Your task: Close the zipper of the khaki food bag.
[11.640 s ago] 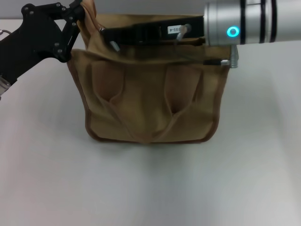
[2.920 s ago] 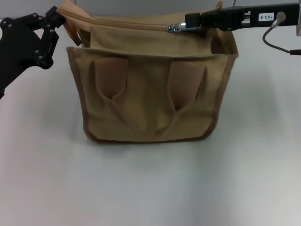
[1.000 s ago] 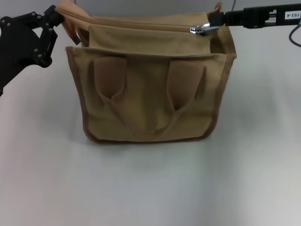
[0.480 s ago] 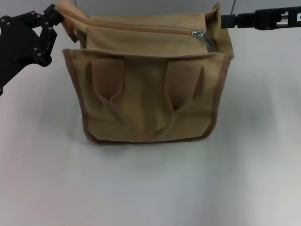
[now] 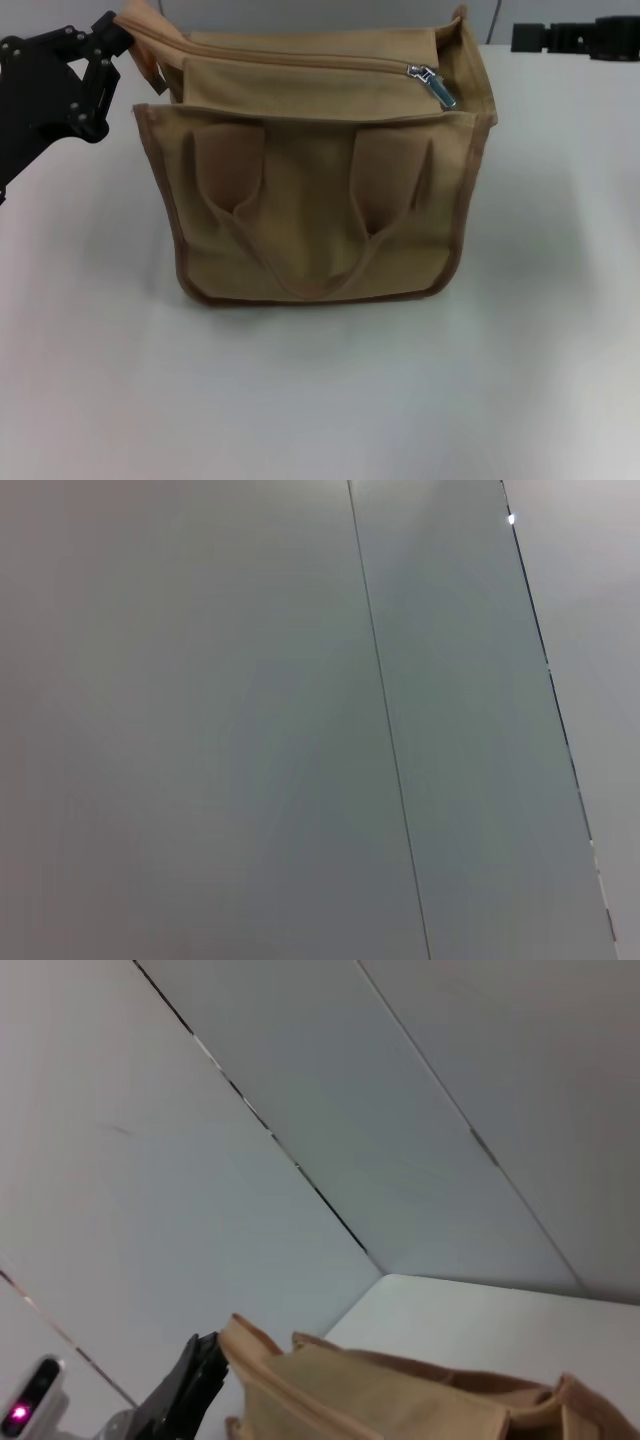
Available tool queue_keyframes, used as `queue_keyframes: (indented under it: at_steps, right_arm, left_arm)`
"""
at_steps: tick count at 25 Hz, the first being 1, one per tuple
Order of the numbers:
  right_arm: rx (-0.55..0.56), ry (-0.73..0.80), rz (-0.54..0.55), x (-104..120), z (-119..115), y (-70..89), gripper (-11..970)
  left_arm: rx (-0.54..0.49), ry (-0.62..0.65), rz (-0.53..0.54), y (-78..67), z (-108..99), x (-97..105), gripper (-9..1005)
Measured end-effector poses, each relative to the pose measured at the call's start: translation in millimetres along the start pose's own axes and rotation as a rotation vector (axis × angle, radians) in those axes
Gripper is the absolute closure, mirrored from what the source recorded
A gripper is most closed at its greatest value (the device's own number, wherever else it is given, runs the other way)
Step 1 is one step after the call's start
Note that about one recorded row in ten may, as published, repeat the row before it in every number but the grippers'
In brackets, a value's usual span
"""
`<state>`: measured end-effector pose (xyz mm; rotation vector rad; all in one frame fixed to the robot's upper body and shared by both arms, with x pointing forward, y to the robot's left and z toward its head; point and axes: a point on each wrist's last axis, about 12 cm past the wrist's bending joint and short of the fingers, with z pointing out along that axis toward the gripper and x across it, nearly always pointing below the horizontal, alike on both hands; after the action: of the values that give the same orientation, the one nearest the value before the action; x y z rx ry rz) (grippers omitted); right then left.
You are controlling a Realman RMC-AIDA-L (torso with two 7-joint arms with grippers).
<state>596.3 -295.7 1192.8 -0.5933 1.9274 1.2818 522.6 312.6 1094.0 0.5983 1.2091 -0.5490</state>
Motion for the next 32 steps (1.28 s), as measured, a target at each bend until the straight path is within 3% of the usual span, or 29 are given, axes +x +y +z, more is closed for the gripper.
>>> queue_keyframes:
  at_steps: [4, 10, 14, 16, 17, 21, 23, 26, 27, 29, 32]
  right_arm:
    - [-0.034, 0.005, -0.017, 11.7, -2.3, 1.2, 827]
    - [-0.096, -0.04, -0.1, 35.1, -8.0, 7.2, 583]
    - [-0.112, -0.094, -0.179, 51.8, -14.2, 10.2, 464]
    - [-0.117, -0.109, -0.219, 60.0, -15.9, 11.4, 404]
    - [-0.121, -0.117, -0.258, 68.4, -14.4, 12.6, 374]
    - [-0.122, -0.13, -0.298, 77.0, -12.0, 13.4, 256]
    - [-0.129, -0.141, -0.32, 82.9, -9.1, 12.9, 227]
    - [-0.134, -0.14, -0.327, 86.5, -7.8, 12.3, 228]
    - [-0.142, -0.133, -0.34, 89.5, -6.4, 12.4, 228]
    - [-0.15, -0.126, -0.354, 90.9, -5.3, 13.1, 228]
    - [-0.19, -0.122, -0.408, 99.1, -2.6, 17.9, 228]
  left_arm:
    - [-0.002, 0.001, -0.027, -0.2, -1.0, 0.2, 971]
    - [-0.005, 0.003, -0.084, -1.8, -9.3, 0.2, 971]
    - [0.007, 0.03, -0.219, 4.6, -15.8, -2.9, 952]
    - [0.011, 0.035, -0.235, 6.2, -16.6, -3.7, 933]
    - [0.019, 0.053, -0.298, 11.0, -20.2, -6.7, 923]
    - [0.037, 0.085, -0.376, 21.9, -27.3, -15.7, 784]
    - [0.114, 0.14, -0.453, 30.5, -32.0, -28.9, 716]
    - [0.173, 0.179, -0.482, 32.5, -34.2, -36.3, 618]
    - [0.261, 0.216, -0.516, 31.0, -38.5, -45.4, 585]
    - [0.285, 0.224, -0.524, 30.2, -39.9, -47.6, 519]
    - [0.401, 0.226, -0.549, 21.3, -42.8, -54.0, 433]
